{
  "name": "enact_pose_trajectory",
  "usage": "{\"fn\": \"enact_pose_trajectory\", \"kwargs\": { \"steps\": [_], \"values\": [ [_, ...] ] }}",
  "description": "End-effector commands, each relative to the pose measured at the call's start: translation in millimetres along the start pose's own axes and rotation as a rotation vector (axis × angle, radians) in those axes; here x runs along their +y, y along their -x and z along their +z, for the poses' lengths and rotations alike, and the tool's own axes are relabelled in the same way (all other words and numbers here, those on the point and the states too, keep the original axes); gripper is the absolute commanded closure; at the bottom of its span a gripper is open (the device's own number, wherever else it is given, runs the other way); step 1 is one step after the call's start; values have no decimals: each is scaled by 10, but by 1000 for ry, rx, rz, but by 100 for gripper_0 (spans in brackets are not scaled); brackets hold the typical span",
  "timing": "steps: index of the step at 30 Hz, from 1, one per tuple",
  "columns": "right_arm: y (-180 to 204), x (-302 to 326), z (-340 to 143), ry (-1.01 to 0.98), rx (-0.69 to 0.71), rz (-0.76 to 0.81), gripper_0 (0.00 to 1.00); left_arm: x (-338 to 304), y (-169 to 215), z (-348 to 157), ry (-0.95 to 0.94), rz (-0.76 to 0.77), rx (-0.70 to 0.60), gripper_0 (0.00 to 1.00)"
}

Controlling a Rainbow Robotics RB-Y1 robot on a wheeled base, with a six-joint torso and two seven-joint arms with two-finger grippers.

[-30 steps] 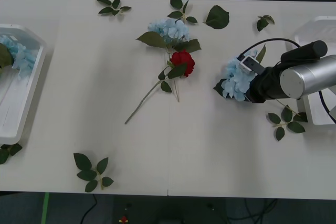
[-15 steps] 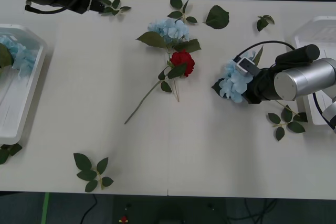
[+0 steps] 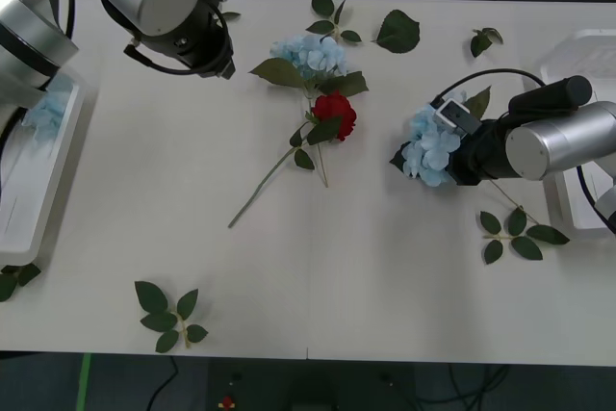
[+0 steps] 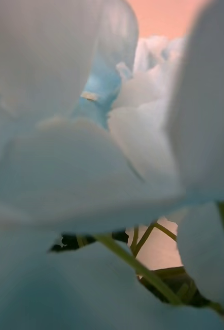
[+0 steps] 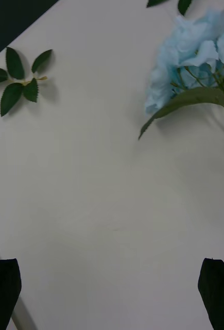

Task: Place the red flowers into the right box and the blue flowers into the left box. If a person shows an open palm, hand one flower to the person first, then continue sorting.

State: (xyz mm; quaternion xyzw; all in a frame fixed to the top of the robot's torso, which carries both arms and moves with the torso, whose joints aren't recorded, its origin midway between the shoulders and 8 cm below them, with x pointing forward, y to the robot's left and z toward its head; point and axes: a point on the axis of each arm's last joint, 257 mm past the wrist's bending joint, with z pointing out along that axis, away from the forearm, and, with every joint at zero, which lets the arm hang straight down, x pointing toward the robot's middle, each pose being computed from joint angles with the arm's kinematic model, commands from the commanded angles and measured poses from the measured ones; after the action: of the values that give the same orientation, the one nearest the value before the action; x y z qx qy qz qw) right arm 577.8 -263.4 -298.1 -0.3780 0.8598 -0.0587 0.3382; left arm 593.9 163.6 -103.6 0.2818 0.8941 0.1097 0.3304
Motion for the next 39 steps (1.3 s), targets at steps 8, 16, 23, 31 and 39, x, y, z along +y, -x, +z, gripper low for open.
{"fn": "enact_pose_trajectory", "kwargs": {
  "steps": [8, 16, 23, 31, 39],
  "values": [
    [565, -916, -1039, -107, -70, 184, 100, -837, -538, 410, -108, 96, 57, 0],
    [1423, -726, -1532, -23, -333, 193, 100, -1159, -754, 551, -151, 123, 87, 0],
    [2111, -172, -1931, 173, -568, 227, 100, -1170, -742, 592, -139, 129, 69, 0],
    [2516, 424, -2468, 466, -779, 309, 100, -1135, -710, 585, -130, 124, 60, 0],
    [2638, 757, -2792, 672, -899, 364, 100, -1080, -457, 364, -145, 99, -12, 0]
  ]
}}
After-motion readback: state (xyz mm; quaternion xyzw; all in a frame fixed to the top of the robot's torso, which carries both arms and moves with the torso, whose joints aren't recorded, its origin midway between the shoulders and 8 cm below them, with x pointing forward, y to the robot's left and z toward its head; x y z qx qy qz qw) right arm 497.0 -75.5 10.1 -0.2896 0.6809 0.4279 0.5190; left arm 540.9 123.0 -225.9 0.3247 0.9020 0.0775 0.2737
